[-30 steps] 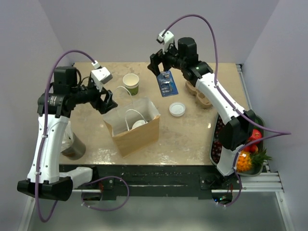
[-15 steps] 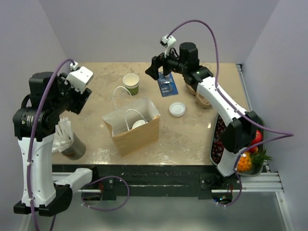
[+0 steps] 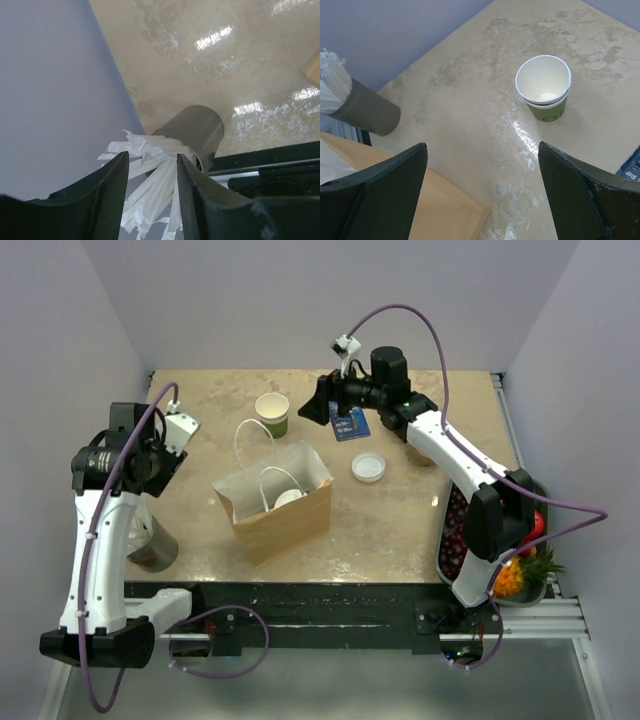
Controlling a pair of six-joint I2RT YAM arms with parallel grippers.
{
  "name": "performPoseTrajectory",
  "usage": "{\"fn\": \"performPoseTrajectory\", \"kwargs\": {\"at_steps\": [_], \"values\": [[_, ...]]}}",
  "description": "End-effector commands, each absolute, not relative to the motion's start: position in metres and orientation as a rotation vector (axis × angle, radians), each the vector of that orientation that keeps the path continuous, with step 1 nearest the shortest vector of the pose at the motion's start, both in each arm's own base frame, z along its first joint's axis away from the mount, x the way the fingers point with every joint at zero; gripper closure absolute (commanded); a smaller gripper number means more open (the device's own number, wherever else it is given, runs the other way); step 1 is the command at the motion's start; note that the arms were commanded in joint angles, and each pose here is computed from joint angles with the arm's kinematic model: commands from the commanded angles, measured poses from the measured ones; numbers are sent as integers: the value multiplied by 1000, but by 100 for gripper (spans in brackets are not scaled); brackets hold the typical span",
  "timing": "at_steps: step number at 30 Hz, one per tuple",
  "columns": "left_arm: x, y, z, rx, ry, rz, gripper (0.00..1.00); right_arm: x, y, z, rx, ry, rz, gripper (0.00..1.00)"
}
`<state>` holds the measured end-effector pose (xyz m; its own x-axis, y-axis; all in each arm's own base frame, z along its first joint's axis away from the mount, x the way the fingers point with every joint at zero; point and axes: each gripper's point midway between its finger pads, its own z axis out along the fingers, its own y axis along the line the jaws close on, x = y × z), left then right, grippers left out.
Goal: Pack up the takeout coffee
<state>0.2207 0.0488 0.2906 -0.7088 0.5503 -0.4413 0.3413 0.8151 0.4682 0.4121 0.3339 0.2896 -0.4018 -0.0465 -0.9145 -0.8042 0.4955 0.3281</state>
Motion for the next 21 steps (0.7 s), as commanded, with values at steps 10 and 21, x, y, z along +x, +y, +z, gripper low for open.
{"fn": "performPoseTrajectory", "kwargs": {"at_steps": [10, 21], "values": [[275, 55, 303, 378, 2342, 165, 44, 378, 357, 355, -856, 1492, 1233, 27], [358, 49, 493, 191, 1626, 139, 30, 263, 461, 381, -1111, 1389, 1361, 34]]}}
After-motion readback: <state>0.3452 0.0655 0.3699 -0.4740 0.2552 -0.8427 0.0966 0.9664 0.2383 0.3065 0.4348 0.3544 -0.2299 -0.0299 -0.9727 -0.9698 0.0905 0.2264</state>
